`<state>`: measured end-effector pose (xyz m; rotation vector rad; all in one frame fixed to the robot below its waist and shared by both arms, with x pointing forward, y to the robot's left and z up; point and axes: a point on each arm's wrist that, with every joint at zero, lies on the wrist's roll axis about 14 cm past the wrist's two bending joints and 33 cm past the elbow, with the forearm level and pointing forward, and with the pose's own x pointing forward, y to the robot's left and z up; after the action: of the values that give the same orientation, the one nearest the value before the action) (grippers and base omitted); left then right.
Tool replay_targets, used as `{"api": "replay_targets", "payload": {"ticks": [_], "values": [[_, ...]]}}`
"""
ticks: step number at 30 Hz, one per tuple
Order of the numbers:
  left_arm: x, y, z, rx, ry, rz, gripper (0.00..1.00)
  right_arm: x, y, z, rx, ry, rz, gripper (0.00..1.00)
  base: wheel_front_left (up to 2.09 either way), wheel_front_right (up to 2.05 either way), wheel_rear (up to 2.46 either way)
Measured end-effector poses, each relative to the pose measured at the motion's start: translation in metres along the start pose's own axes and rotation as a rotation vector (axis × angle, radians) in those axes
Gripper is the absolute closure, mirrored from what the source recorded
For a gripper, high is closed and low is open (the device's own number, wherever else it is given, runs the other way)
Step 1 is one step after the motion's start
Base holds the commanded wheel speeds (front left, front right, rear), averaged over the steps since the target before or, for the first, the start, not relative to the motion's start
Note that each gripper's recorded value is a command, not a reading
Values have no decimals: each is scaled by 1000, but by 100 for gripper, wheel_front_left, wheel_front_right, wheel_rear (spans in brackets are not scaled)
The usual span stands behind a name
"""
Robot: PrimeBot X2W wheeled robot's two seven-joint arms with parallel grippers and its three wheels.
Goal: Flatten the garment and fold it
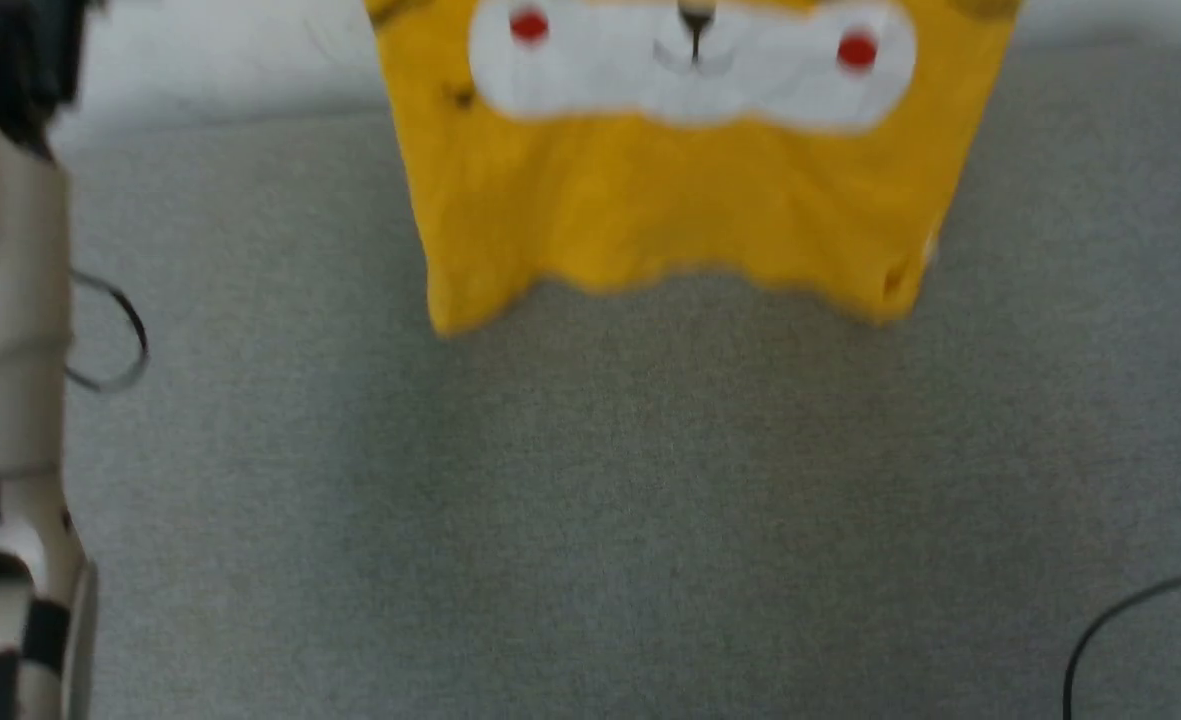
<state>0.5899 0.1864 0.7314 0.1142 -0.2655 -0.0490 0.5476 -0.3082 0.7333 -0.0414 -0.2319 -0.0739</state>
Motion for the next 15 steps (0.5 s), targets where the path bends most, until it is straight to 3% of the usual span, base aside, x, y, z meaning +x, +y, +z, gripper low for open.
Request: {"api": "replay_targets", "payload": {"ticks": [4,7,15], "values": [[38,0,0,20,-64,17,100,36,5,10,-41,-100,5,100,0,0,0],[60,1,-18,16,-66,31,100,57,13,-4,-63,-115,21,100,0,0,0],[82,-2,-127,-22,82,49,100,81,47,-109,-75,48,102,100,0,0,0]]}}
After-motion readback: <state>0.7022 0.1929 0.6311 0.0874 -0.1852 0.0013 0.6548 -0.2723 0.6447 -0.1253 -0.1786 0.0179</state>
